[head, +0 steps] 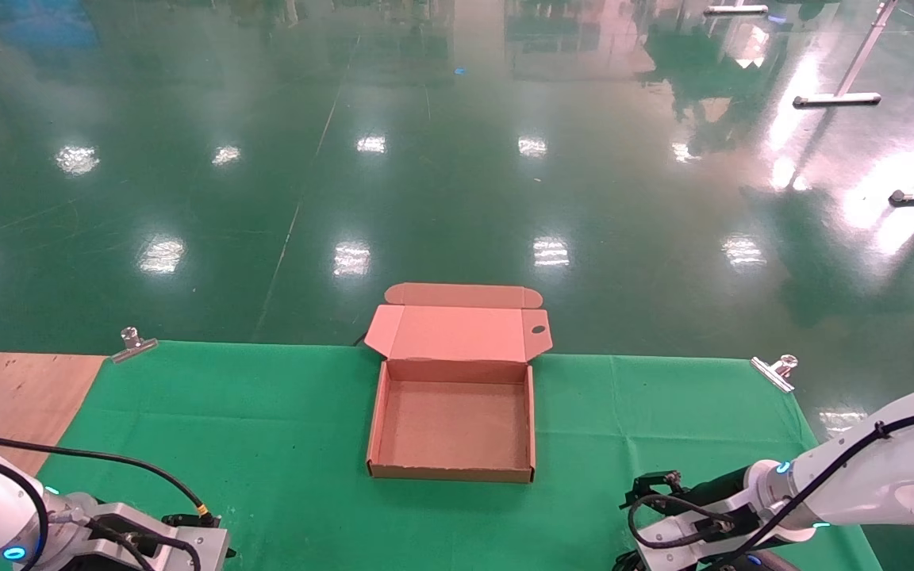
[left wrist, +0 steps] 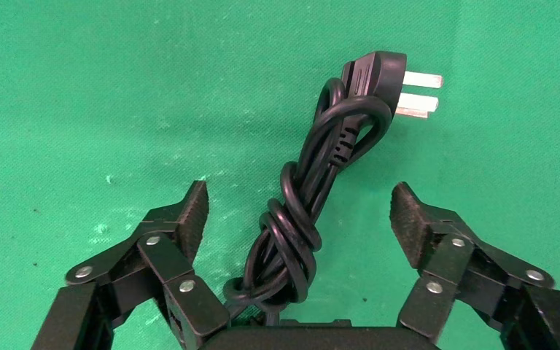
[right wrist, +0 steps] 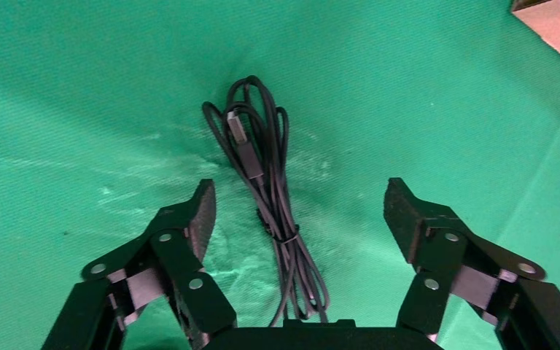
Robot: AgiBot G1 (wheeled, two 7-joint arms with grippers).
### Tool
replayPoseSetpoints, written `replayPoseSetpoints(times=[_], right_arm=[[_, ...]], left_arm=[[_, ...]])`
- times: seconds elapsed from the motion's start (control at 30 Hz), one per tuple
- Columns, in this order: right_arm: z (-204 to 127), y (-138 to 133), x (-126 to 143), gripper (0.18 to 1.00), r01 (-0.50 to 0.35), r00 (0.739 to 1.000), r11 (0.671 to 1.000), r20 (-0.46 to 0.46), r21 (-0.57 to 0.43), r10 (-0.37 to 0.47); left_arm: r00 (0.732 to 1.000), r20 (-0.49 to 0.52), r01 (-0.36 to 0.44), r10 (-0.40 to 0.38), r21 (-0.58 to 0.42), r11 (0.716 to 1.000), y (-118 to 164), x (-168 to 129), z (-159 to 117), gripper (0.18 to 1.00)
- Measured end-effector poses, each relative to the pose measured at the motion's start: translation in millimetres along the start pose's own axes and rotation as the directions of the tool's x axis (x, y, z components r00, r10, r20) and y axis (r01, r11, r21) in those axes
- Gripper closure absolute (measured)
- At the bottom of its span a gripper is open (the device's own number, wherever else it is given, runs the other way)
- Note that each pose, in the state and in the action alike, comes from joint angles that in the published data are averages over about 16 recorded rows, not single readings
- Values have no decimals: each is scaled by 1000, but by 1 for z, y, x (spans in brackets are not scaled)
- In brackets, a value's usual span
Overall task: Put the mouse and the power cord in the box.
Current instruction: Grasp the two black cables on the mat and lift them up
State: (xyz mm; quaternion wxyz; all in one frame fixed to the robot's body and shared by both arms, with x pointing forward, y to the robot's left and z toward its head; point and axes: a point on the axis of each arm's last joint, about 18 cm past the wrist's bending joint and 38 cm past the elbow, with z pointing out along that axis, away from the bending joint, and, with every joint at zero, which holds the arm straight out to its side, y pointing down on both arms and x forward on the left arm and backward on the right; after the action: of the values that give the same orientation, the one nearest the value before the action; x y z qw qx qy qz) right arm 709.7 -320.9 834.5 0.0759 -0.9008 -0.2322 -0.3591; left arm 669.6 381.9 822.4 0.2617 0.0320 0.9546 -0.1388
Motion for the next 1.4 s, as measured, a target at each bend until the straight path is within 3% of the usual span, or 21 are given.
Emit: replayPoseSetpoints(times=[0.4,0.9,1.17,1.4], right_arm=[[-1,5,-4,506,-8,1000,1000,14,5,8],[-2,6,-6,830,-18,999,1000,27,13,18],[-23,7,12,928,-23,1000,999,-16,41,24],[-71,4,50,956,-11,993,995,-117,100,22]], left_arm=[[1000,0,15,-15,-7,1000,4,1,0,413],[999,15,28,-28,-6,1000,10,0,-6,761],[998,60,17,-17,2,1000,5,-19,-35,857],[991,133,2,-3,9,1000,-12,-51,-79,877]])
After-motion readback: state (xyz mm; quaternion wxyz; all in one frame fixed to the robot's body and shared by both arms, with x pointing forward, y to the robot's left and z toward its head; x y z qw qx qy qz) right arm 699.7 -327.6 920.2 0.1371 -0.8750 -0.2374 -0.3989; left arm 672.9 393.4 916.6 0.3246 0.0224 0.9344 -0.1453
